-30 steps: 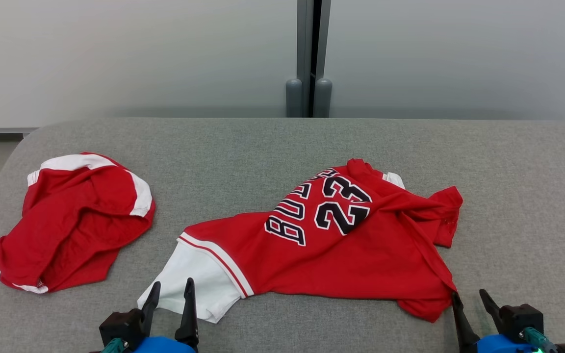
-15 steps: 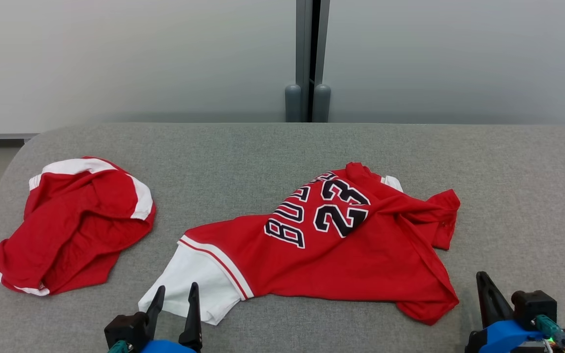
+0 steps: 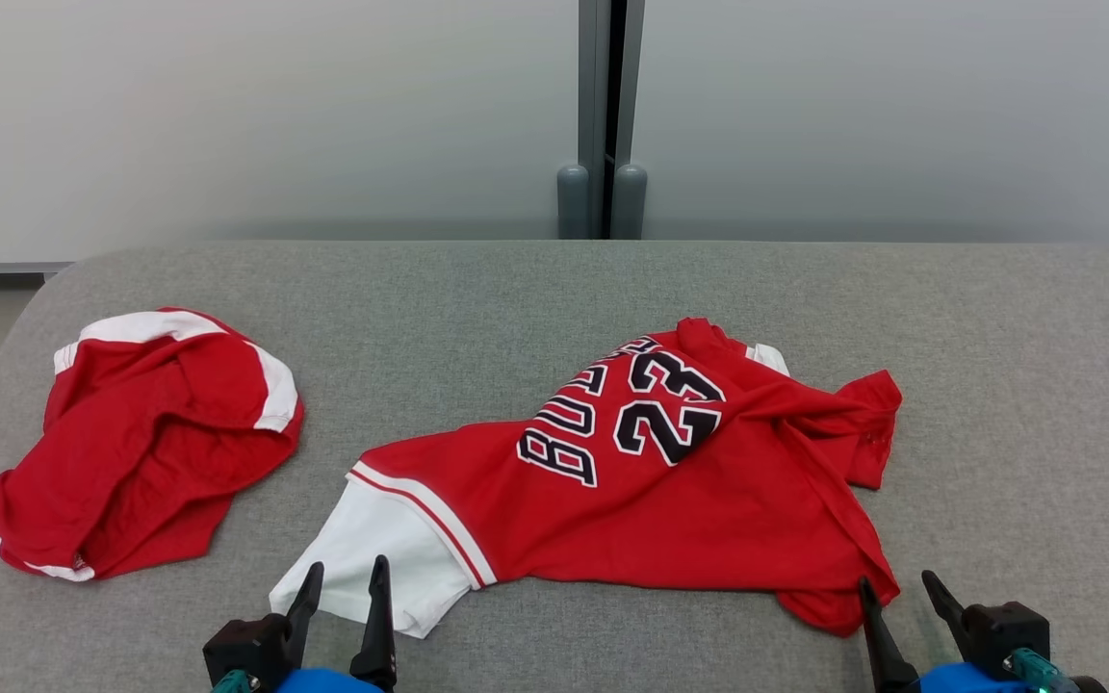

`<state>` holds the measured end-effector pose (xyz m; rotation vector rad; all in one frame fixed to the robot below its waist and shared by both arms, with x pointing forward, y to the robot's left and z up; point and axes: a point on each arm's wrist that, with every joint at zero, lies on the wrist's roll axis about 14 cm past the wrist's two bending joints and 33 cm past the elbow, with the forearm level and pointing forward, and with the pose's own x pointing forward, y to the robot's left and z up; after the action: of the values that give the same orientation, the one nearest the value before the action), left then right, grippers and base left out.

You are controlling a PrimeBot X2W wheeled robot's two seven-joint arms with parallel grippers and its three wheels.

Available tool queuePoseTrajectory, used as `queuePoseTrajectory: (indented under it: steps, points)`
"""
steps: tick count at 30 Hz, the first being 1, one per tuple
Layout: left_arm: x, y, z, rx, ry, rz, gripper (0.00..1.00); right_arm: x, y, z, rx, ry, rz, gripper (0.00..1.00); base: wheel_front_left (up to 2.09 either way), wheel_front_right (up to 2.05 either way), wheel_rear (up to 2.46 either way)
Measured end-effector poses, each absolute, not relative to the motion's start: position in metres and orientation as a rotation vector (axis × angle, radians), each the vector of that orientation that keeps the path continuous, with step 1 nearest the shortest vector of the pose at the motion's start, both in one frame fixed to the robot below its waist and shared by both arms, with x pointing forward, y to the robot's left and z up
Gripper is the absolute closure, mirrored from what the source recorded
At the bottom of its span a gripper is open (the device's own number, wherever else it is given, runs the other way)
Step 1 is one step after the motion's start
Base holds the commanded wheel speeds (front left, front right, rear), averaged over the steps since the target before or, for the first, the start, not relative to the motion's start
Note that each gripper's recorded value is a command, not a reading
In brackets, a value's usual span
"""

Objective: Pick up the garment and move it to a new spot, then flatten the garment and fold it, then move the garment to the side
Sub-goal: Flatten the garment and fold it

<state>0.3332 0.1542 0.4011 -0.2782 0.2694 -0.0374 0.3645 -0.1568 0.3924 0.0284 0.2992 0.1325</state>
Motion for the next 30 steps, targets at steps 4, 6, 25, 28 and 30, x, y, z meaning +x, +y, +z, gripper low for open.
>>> queuePoseTrajectory:
  steps: [4,6,25,28,30]
  points:
    - [0.333,0.154,0.4,-0.275,0.273,-0.038,0.0,0.363,-0.159,0.387,0.032,0.317,0.124,0.0,0.0,0.0,0.0]
    - [0.333,0.155,0.399,-0.275,0.275,-0.036,0.0,0.362,-0.161,0.384,0.034,0.329,0.118,0.0,0.0,0.0,0.0]
    - [0.333,0.157,0.397,-0.28,0.281,-0.025,0.0,0.383,-0.173,0.398,0.011,0.28,0.085,1.0,0.0,0.0,0.0]
    - [0.333,0.157,0.398,-0.283,0.28,-0.027,0.0,0.401,-0.182,0.424,-0.032,0.197,0.081,1.0,0.0,0.0,0.0]
    - [0.334,0.156,0.398,-0.283,0.278,-0.03,0.0,0.419,-0.191,0.453,-0.075,0.108,0.079,1.0,0.0,0.0,0.0]
